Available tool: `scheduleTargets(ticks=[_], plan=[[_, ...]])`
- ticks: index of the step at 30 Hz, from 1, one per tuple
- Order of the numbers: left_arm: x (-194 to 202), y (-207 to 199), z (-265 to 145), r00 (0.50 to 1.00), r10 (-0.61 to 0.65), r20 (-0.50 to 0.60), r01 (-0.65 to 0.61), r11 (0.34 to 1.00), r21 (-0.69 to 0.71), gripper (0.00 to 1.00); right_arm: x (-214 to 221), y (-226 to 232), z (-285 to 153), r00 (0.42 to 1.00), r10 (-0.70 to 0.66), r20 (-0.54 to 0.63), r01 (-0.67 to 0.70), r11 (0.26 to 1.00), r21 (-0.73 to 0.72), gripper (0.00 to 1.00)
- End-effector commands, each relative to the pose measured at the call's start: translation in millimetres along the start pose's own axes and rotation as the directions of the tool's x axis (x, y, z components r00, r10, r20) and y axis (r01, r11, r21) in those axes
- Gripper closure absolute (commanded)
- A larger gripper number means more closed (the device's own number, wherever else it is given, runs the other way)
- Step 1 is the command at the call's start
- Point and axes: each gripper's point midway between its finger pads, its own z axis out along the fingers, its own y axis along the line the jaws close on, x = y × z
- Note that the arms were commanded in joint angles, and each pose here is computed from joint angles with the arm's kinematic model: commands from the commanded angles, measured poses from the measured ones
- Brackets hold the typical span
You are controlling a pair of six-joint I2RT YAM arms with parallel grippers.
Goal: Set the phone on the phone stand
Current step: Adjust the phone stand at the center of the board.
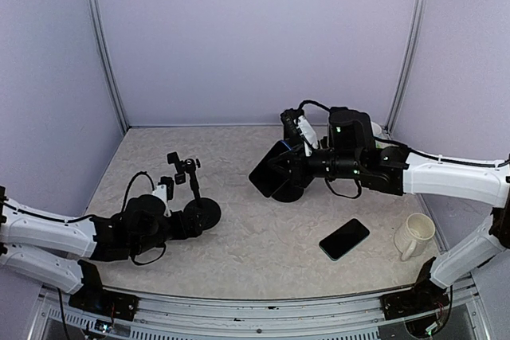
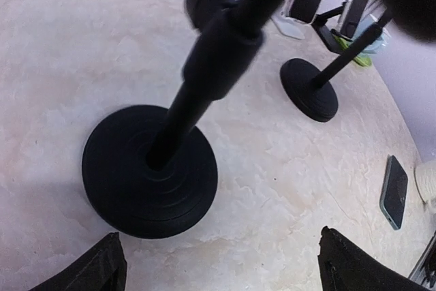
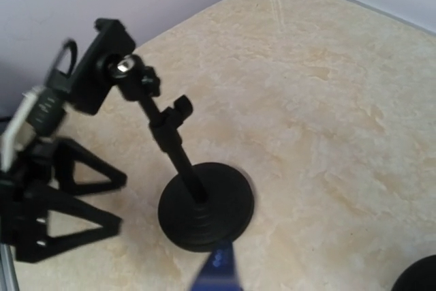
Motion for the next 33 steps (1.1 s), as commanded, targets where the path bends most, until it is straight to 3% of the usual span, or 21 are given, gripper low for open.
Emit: scheduleTargets(ticks=[1, 7, 13, 18, 27, 33], plan=[[-18.0, 1.6, -20.3, 0.966, 0.248, 0.073, -0.246, 0.969, -0.040, 0.03, -12.2, 12.6, -13.9, 0.998, -0.057, 0.034, 0.058, 0.998, -0.032, 1.00], [-52.1, 16.8, -55.3, 0.902, 0.337, 0.270, -0.317, 0.941, -0.116, 0.01, -10.1, 15.8, -15.1, 0.998, -0.062, 0.028, 0.063, 0.997, -0.050, 1.00], [-72.3, 9.0, -84.7, 0.853, 0.323, 0.411, -0.334, 0.941, -0.047, 0.03, -6.5, 17.8, -15.8, 0.998, -0.056, 0.019, 0.057, 0.996, -0.063, 1.00], [-75.0, -14.5, -90.9, 0.821, 0.371, 0.435, -0.429, 0.903, 0.039, 0.12, -6.2, 19.0, -15.4, 0.999, -0.051, 0.018, 0.052, 0.996, -0.072, 1.00], [-86.6, -25.7, -64.2, 0.788, 0.496, 0.364, -0.513, 0.857, -0.054, 0.23, -7.5, 23.1, -16.4, 0.999, -0.048, 0.019, 0.050, 0.994, -0.093, 1.00], [-104.4, -34.3, -65.5, 0.756, 0.504, 0.418, -0.535, 0.843, -0.051, 0.28, -5.3, 23.7, -18.1, 0.999, -0.047, 0.016, 0.048, 0.994, -0.098, 1.00]])
